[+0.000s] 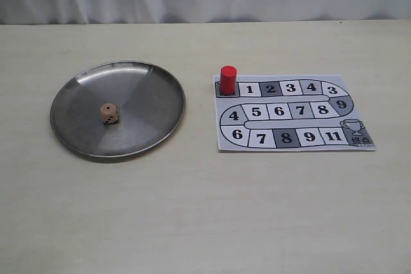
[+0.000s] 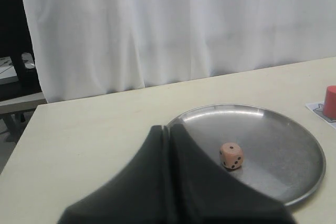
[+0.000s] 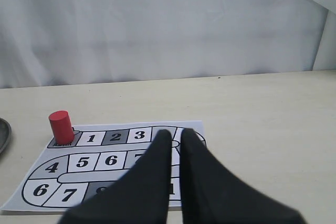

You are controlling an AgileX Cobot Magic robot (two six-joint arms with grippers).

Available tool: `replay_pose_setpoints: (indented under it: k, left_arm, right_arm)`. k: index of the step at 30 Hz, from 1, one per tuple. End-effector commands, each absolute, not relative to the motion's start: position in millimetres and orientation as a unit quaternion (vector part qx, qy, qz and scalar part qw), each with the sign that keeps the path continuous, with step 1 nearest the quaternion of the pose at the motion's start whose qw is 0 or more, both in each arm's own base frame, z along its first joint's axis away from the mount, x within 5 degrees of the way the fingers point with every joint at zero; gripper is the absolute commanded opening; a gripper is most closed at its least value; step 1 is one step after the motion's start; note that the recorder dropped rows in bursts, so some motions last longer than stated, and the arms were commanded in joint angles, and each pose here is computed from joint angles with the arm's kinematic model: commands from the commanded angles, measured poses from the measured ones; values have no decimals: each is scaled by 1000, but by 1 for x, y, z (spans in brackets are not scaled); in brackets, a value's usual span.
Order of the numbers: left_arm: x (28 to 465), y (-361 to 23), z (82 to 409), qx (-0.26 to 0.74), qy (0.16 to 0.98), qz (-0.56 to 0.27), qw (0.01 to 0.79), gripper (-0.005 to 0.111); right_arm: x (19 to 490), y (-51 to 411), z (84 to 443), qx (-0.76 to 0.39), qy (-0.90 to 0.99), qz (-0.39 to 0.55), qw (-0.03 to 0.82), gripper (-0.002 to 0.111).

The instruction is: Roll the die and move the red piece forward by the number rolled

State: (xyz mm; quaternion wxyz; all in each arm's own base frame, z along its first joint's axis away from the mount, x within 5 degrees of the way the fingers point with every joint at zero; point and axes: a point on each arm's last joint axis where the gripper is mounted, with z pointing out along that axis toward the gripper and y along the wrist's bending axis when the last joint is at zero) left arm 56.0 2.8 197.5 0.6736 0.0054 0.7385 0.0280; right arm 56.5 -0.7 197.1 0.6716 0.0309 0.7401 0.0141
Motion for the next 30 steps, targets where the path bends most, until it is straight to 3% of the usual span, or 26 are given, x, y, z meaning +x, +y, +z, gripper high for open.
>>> replay_pose_setpoints:
  k: [1, 6, 12, 22, 30]
  left_arm:
    - [56, 2, 198, 8, 736, 24, 676, 0]
    - [56, 2, 198, 8, 736, 24, 676, 0]
    - [56, 2, 198, 8, 736, 24, 676, 0]
    - [56, 2, 198, 8, 736, 24, 676, 0]
    - [56, 2, 198, 8, 736, 24, 676, 0]
  right_arm:
    - [56, -1, 197, 33, 736, 10, 676, 5]
    - [56, -2, 213, 82, 671, 59, 735, 5]
    - [53, -11, 227, 233, 573, 187, 763, 5]
    - [42, -7, 273, 138, 552, 119, 814, 5]
    - [86, -1, 287, 102, 702, 89, 700, 5]
